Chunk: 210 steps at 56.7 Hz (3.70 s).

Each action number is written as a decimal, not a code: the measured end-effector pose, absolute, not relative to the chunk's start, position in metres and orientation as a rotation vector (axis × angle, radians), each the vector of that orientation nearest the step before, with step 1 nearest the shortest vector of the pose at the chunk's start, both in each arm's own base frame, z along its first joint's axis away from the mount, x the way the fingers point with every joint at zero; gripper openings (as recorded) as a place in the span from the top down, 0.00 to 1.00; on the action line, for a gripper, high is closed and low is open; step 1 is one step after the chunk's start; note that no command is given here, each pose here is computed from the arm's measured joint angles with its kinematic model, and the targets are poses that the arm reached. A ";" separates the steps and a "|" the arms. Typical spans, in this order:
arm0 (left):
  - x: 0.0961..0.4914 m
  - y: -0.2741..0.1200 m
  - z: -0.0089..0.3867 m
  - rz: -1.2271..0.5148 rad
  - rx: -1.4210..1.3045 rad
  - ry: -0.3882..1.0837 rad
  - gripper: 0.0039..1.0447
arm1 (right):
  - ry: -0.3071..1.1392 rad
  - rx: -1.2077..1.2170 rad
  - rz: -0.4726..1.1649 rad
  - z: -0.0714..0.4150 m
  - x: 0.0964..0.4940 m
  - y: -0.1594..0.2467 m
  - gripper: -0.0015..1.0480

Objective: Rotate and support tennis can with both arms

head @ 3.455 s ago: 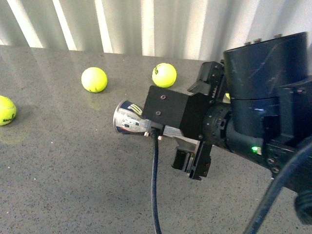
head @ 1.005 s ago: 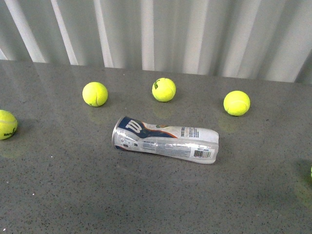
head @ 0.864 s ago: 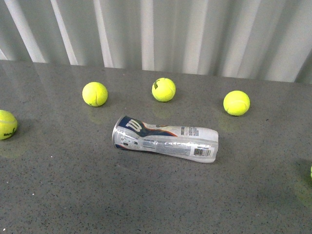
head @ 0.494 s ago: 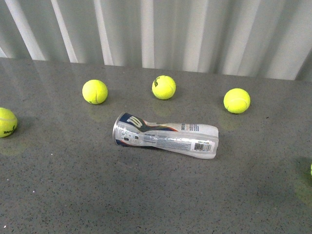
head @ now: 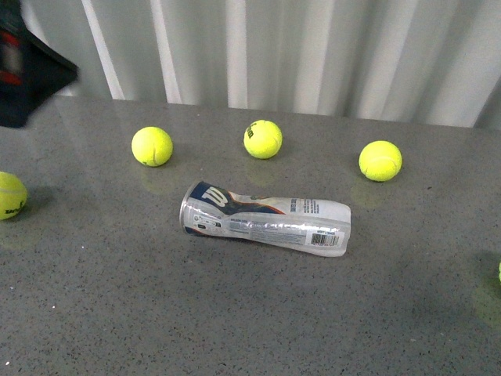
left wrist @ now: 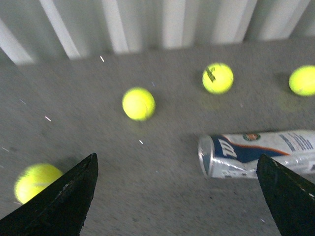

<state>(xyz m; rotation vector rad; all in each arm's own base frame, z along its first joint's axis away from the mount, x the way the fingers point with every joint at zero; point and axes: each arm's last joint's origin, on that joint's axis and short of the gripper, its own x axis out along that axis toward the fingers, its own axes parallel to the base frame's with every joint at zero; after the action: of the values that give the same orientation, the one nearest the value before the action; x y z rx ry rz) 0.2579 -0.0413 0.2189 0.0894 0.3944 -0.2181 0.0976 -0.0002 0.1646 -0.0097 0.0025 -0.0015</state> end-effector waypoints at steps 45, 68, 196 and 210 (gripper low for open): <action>0.369 -0.076 0.087 -0.270 -0.161 0.709 0.06 | 0.002 -0.010 -0.002 0.165 0.098 0.000 0.07; 0.379 -0.110 0.063 -0.382 -0.353 0.675 0.06 | 0.002 -0.009 -0.002 0.165 0.098 0.000 0.07; 0.348 -0.217 0.257 -1.254 1.243 0.558 0.96 | 0.002 -0.010 -0.002 0.165 0.098 0.000 0.07; 0.359 -0.219 0.243 -1.246 1.148 0.613 0.96 | 0.002 -0.010 -0.002 0.165 0.098 0.000 0.07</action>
<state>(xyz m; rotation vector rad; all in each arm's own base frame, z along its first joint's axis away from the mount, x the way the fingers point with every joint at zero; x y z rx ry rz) 0.3587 -0.2192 0.2430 1.1481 0.6130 -1.2458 0.0976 -0.0003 0.1646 -0.0097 0.0025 -0.0019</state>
